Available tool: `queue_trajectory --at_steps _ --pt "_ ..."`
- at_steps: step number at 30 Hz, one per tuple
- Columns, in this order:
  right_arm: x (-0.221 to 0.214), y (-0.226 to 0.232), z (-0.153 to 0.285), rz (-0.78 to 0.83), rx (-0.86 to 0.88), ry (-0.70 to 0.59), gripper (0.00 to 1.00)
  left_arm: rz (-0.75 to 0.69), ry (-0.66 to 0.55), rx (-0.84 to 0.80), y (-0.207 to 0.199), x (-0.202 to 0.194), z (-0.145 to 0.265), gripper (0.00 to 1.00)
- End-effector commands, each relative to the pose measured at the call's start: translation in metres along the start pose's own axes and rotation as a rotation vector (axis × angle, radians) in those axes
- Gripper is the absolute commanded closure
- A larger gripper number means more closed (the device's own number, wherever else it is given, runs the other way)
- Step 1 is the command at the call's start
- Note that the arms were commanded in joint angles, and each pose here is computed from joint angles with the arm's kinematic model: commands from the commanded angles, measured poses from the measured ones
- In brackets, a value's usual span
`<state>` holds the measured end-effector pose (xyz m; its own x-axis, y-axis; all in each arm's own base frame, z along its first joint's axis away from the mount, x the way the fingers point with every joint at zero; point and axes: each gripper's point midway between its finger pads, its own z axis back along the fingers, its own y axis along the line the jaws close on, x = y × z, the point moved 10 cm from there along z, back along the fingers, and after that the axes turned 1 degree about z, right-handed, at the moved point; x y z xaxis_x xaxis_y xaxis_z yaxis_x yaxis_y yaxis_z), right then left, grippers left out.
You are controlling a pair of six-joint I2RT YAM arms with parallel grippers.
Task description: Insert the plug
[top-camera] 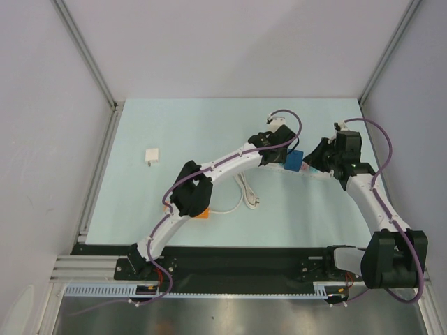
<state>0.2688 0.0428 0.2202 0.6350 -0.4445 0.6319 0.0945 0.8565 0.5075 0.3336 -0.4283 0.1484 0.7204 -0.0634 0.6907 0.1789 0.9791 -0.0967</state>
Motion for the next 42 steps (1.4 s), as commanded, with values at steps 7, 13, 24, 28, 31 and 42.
queue_trajectory --at_steps 7,13,24,28,31,42 --pt "0.008 0.003 0.006 0.025 0.024 -0.061 0.96 -0.085 0.169 -0.009 0.009 -0.031 -0.002 0.38" --pt "0.009 0.004 0.007 0.026 0.027 -0.069 0.95 -0.091 0.158 -0.032 0.007 -0.024 0.004 0.29" --pt "0.007 0.002 0.006 0.030 0.023 -0.069 0.95 -0.096 0.148 -0.058 0.006 -0.017 0.010 0.18" --pt "0.007 0.002 0.006 0.030 0.024 -0.070 0.95 -0.095 0.145 -0.056 0.009 -0.015 0.013 0.16" --pt "0.007 0.002 0.006 0.030 0.025 -0.070 0.95 -0.091 0.158 -0.058 0.010 -0.016 0.012 0.17" --pt "0.007 0.002 0.006 0.034 0.026 -0.071 0.95 -0.085 0.179 -0.055 0.025 -0.018 0.043 0.16"
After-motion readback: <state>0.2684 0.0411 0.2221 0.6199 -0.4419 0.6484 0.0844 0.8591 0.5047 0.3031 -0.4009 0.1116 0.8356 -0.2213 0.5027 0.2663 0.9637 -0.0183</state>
